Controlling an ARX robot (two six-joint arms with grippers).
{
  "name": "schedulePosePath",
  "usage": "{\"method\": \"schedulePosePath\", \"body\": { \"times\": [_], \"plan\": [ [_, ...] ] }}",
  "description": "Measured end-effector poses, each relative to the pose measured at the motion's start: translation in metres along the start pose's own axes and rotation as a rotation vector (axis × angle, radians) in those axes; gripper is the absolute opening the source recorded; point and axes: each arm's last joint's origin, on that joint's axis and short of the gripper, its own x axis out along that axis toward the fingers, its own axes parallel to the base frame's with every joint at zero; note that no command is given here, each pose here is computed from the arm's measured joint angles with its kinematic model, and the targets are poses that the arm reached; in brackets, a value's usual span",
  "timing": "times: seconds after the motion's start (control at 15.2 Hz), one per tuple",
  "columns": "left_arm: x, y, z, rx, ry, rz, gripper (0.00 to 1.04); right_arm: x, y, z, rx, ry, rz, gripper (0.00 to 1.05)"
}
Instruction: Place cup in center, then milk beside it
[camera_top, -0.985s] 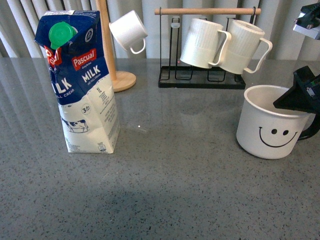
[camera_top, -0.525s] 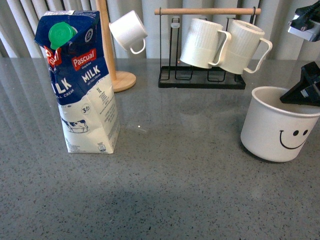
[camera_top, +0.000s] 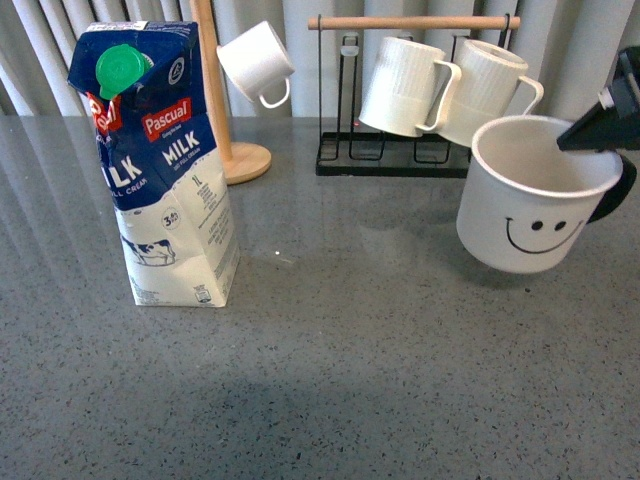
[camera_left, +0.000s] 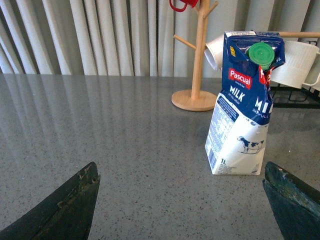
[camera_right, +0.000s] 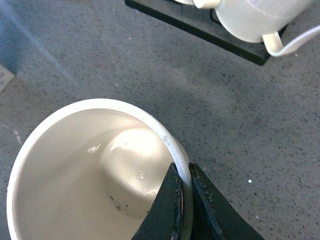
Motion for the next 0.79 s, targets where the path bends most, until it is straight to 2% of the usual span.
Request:
{"method": "schedulePosePath", "body": {
  "times": [0.2,0.33,0.59,0.79],
  "plan": [
    [0.000,0.000,0.000,0.000,0.000,0.000,0.98,0.003,0.027,0.011,0.001,-0.029,0.050,0.03],
    [0.000,0.000,0.000,0.000,0.000,0.000,0.98,0.013,0.048,0.006,0.005,-0.009,0.083,0.03],
    [0.000,0.000,0.000,0.000,0.000,0.000,0.98,0.030,0.061,-0.005,0.054,0.027,0.087,0.03],
    [0.000,0.000,0.000,0.000,0.000,0.000,0.98,0.036,0.062,-0.009,0.075,0.046,0.080,0.03]
  ]
}}
